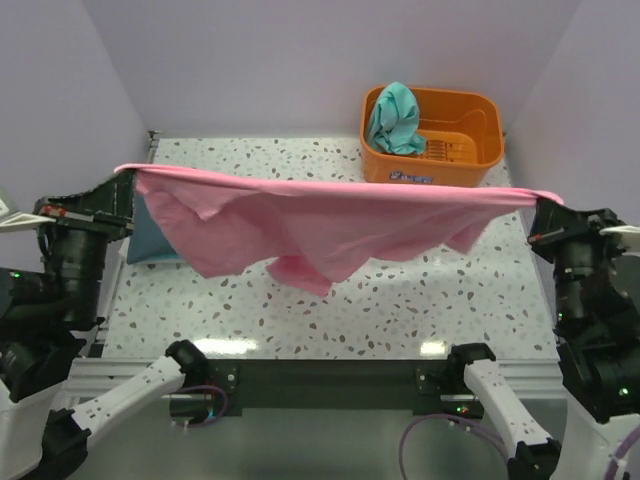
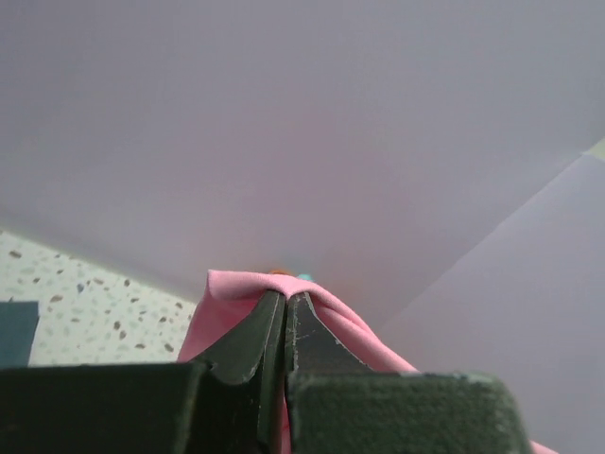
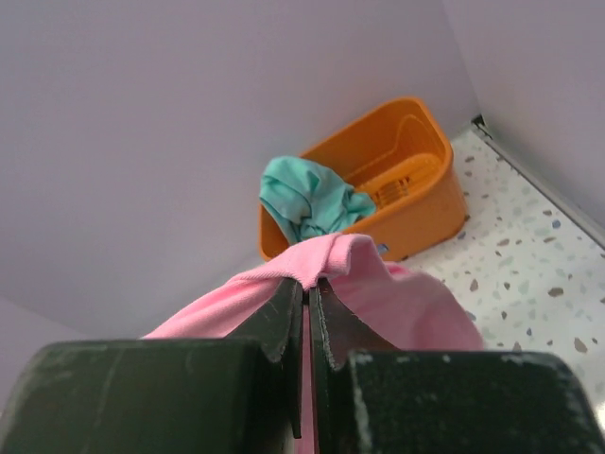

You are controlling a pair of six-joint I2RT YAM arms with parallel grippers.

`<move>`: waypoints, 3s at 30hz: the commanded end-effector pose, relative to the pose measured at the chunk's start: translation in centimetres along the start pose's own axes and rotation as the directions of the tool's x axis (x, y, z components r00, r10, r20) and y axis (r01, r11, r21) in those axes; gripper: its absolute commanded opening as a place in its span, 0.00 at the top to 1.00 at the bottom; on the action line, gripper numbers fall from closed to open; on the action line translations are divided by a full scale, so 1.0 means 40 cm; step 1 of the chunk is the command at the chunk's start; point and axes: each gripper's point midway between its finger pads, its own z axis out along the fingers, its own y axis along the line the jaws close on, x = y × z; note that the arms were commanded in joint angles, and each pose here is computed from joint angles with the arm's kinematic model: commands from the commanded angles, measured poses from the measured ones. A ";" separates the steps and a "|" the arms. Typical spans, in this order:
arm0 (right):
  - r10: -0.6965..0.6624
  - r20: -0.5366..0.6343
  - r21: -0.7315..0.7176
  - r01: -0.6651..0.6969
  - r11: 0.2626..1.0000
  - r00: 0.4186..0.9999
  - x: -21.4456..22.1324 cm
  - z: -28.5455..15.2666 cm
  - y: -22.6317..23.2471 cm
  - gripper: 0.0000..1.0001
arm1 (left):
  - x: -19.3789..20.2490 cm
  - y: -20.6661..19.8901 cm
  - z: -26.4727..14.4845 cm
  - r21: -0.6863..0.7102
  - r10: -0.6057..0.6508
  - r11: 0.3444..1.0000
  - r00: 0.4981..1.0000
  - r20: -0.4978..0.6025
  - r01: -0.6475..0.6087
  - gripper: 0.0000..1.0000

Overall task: Fold and stack the t-shirts
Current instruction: Flatten the tshirt out

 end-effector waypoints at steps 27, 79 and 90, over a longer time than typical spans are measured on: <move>-0.149 -0.126 -0.058 0.143 0.988 0.981 0.102 0.354 0.149 1.00 | 0.105 -0.056 0.469 -0.195 0.423 0.888 0.906 -0.008 -0.417 1.00; -0.077 -0.837 0.020 0.172 0.985 0.542 0.910 0.018 -0.308 0.01 | 0.882 0.609 -0.171 -0.441 -0.105 0.816 0.655 -0.749 -0.374 0.00; -0.092 -0.863 0.100 0.346 0.933 0.496 1.039 0.109 -0.351 0.01 | 1.000 0.656 -0.156 -0.374 -0.076 0.831 0.583 -0.809 -0.411 0.00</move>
